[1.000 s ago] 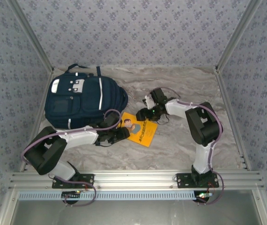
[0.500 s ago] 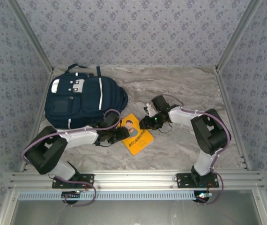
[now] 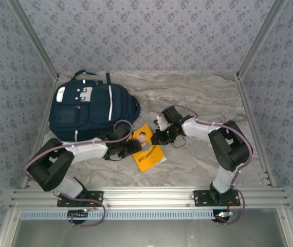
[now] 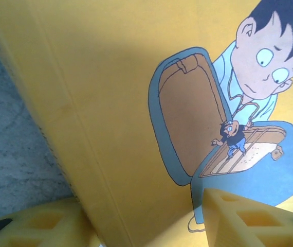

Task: Pack the student bag

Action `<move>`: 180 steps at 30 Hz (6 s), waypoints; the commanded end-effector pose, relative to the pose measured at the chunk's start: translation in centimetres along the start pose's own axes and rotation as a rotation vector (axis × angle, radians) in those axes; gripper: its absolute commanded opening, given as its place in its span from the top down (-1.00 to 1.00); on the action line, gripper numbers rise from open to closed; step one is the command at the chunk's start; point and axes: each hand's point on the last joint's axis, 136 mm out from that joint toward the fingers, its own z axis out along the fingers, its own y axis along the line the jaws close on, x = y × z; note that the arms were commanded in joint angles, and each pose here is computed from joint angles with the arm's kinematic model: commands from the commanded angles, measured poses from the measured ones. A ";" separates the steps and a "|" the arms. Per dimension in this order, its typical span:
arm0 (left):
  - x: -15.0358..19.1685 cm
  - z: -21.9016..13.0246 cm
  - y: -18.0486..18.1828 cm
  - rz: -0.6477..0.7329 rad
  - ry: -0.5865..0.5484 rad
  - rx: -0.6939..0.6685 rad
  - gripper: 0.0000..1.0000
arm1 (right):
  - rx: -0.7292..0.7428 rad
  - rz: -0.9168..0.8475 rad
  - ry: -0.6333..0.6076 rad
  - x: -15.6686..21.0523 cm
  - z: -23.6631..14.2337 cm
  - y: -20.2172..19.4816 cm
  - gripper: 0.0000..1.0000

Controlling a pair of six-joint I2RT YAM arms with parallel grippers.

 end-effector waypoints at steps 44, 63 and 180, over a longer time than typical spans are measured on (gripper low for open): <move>-6.8 -6.1 -8.4 -0.074 -0.103 0.564 1.00 | -0.684 0.374 -0.384 -5.0 -6.0 -0.4 0.50; -14.6 -21.4 -14.7 -0.065 -0.627 0.685 1.00 | -0.249 0.423 -0.832 -3.0 -17.4 1.8 -0.79; -24.3 -6.8 -10.5 0.372 -0.216 0.110 1.00 | 0.118 0.354 -1.101 1.0 -24.2 -4.0 1.00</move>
